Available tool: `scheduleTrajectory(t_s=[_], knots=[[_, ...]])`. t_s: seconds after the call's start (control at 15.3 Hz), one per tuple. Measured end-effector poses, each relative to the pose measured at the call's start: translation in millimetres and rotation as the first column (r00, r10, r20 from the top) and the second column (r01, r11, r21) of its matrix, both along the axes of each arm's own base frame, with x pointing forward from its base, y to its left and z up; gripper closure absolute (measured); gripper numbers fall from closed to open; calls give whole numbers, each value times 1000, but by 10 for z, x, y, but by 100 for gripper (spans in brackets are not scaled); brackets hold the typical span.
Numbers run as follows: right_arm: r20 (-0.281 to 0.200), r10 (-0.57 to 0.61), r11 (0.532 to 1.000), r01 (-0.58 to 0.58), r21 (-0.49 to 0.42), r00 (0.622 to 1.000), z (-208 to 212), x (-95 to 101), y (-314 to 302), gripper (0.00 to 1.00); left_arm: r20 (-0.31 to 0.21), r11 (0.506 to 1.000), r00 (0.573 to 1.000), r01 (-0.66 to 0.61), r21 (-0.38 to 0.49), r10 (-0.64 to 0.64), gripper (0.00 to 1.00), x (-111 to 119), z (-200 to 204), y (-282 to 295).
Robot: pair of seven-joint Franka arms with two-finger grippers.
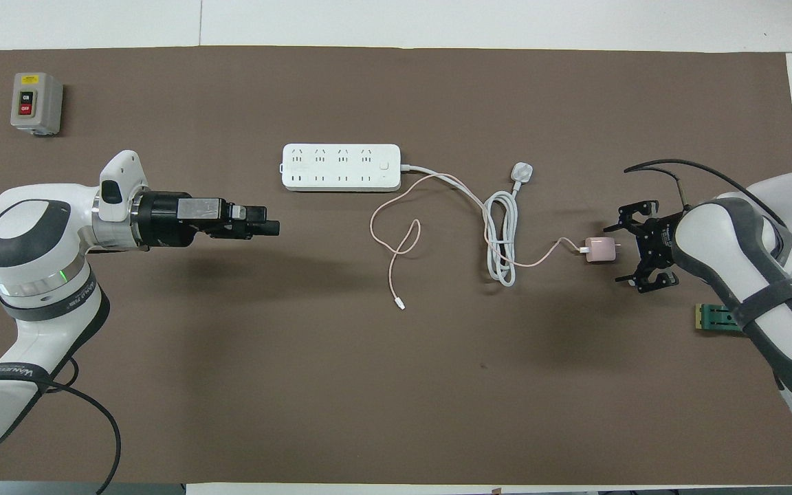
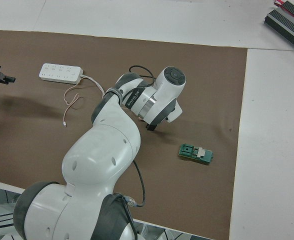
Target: Plug charger into power strip
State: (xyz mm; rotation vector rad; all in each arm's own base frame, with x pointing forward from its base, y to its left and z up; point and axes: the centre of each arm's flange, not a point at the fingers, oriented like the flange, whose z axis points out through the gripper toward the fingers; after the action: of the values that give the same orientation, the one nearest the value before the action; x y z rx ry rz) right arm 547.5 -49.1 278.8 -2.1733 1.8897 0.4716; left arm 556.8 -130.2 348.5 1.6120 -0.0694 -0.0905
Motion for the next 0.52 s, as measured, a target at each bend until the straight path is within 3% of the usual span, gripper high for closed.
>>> scheduleTrajectory(t_s=[0.07,0.26,0.33,0.52], knots=[[7,10,1000,-10,-1,1000,-12,-6,-4,11,-3,1000,1000,-8,-22,8,0,7,9,-14],[13,23,1000,-23,-3,1000,-35,-22,-7,47,-7,997,1000,-25,-77,24,0,17,71,-130],[15,23,1000,-23,-3,1000,-29,-20,-7,52,-7,996,1000,-25,-82,25,0,15,77,-178],[17,31,1000,-31,0,999,-8,-3,25,52,-8,996,999,-42,-82,41,0,26,76,-260]])
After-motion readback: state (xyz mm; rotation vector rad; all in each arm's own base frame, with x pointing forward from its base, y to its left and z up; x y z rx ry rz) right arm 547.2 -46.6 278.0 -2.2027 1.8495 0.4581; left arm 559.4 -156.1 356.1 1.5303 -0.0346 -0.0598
